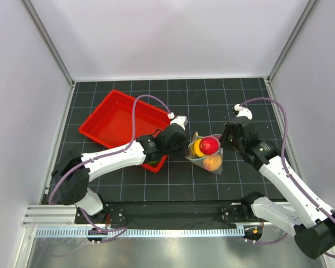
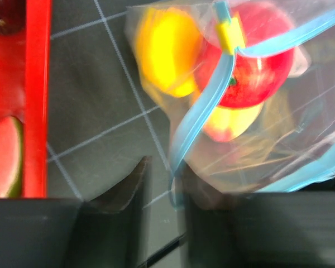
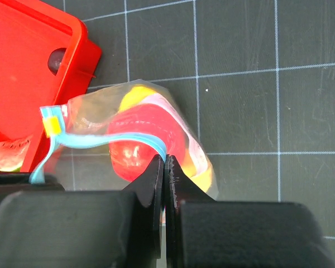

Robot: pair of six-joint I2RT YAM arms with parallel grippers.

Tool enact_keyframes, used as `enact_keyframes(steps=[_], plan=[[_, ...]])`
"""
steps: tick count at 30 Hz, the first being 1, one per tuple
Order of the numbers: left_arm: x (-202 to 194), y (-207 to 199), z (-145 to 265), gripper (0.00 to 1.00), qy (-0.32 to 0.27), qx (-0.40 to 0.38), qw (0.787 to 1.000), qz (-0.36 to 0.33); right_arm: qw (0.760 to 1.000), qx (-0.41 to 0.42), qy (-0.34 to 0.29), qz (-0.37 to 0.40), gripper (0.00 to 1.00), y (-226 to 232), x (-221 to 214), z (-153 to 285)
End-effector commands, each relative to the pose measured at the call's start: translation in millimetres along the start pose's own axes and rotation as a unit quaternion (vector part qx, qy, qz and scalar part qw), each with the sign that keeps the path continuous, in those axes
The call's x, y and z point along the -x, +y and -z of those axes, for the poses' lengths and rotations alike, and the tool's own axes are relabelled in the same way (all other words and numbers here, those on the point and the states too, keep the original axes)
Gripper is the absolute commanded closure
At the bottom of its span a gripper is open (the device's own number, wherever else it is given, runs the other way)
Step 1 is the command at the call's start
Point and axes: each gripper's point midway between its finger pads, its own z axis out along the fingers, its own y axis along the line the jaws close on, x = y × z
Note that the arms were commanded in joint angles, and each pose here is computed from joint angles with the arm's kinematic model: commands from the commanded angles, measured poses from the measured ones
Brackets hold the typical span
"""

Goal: Place the food in the zip-top bag and seal the zipper
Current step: Adjust the zipper food storage bag at the center of the board.

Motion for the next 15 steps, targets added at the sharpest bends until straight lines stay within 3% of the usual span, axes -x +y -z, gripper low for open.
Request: enact_keyframes(steps=[1,3,4,7,15], plan=[[13,-2,6,0.56,-0.009,0.002,1.0,-0.014,0.999,-0.003,-0.033,-0.002,0.99,-2,14,4],[21,-3,14,0.44,-0.021,0.002,1.0,-0.017,1.0,-0.009,-0.027,0.0,0.99,-4,11,2],[24,-1,17,0.33,-0.027,0.006,0.999,-0.019,1.0,-0.015,-0.025,0.0,0.99,-6,10,1],[36,-1,33,0.2,-0.043,0.01,0.999,-0.032,1.0,-0.02,-0.019,-0.004,0.99,-9,3,-4],[72,51,53,0.15,-0.064,0.058,0.996,-0.015,1.0,-0.017,-0.019,-0.012,0.99,-9,-2,-9]])
